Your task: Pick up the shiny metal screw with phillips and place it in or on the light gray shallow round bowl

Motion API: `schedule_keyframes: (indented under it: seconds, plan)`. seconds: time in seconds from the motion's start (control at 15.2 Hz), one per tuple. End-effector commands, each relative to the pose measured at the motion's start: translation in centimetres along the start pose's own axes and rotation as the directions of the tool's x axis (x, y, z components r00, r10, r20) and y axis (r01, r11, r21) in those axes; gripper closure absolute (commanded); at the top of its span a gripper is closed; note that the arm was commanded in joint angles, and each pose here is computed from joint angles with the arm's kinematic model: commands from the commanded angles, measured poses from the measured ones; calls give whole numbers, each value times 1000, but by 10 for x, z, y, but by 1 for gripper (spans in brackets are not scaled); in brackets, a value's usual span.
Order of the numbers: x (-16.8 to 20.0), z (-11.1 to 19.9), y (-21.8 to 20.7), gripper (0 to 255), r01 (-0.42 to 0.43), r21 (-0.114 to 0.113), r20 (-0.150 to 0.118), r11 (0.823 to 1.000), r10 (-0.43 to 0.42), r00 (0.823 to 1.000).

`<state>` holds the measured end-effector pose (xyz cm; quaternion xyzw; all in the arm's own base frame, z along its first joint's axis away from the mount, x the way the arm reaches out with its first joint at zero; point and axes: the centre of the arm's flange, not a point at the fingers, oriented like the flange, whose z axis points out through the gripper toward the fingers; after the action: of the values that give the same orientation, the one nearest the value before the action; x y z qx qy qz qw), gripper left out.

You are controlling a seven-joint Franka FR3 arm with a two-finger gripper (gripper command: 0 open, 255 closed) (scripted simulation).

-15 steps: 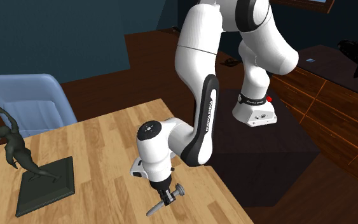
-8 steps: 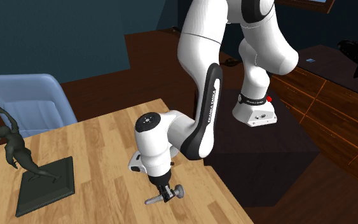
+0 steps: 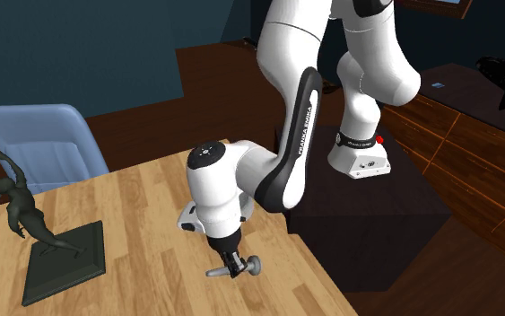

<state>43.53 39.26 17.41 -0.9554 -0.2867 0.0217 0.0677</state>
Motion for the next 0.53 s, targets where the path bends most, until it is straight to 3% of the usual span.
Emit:
schedule_keyframes:
  seconds: [0.0, 0.46]
  plan:
    - [0, -11, -1, 255, 0, 0, 0, 1000, 0, 1000]
    - [0, -46, -6, 255, 0, 0, 0, 1000, 0, 1000]
